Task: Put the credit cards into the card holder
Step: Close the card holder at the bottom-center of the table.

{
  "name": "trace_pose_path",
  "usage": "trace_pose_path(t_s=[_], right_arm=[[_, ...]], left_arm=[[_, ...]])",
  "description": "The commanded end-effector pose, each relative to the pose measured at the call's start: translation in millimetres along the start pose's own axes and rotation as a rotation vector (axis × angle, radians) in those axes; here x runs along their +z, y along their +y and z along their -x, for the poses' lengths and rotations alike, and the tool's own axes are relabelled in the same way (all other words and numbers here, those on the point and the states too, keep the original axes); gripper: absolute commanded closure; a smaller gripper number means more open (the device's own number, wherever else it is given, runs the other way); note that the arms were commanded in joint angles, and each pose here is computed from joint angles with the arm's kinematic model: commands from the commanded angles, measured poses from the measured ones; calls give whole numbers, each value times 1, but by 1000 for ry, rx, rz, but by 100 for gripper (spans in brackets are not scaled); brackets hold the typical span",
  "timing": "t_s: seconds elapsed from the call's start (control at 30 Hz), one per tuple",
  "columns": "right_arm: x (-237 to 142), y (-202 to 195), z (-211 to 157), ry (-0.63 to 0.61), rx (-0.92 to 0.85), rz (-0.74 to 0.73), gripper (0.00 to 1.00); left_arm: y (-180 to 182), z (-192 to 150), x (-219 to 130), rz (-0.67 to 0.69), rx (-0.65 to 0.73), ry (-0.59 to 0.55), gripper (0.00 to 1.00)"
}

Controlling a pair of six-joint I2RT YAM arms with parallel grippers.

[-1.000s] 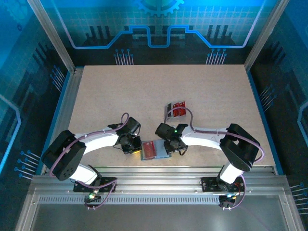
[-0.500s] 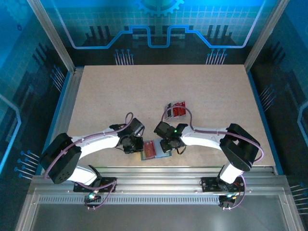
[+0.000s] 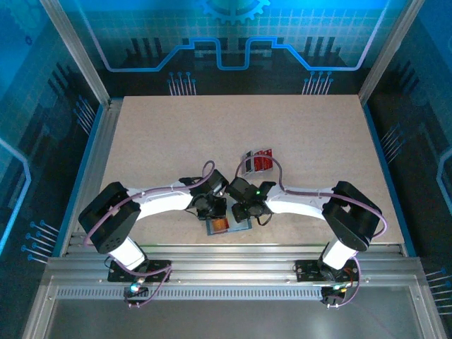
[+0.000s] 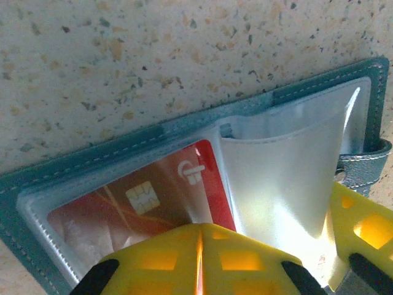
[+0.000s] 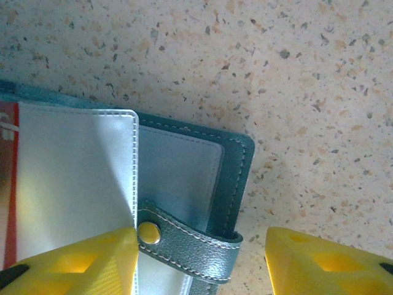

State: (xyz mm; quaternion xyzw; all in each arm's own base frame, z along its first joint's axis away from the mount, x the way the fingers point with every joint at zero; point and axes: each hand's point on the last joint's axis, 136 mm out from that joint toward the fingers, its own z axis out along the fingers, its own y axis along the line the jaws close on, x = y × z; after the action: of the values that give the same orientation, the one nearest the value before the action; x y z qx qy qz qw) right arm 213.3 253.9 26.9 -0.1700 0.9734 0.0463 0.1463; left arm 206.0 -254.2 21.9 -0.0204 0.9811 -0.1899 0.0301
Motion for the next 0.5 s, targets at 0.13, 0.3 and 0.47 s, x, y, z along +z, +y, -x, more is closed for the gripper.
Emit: trace_pose_path(t_s=[0.13, 0.3, 0.47], right_arm=[[-6, -37, 2, -33, 75, -172, 47], [-8, -51, -2, -32, 93, -237, 49], [0, -21, 0, -43, 49, -73, 46]], left_arm=[[28, -22, 22, 57, -41, 63, 90], [36, -29, 26, 71, -53, 72, 90], [41, -33, 29, 70, -62, 80, 90]])
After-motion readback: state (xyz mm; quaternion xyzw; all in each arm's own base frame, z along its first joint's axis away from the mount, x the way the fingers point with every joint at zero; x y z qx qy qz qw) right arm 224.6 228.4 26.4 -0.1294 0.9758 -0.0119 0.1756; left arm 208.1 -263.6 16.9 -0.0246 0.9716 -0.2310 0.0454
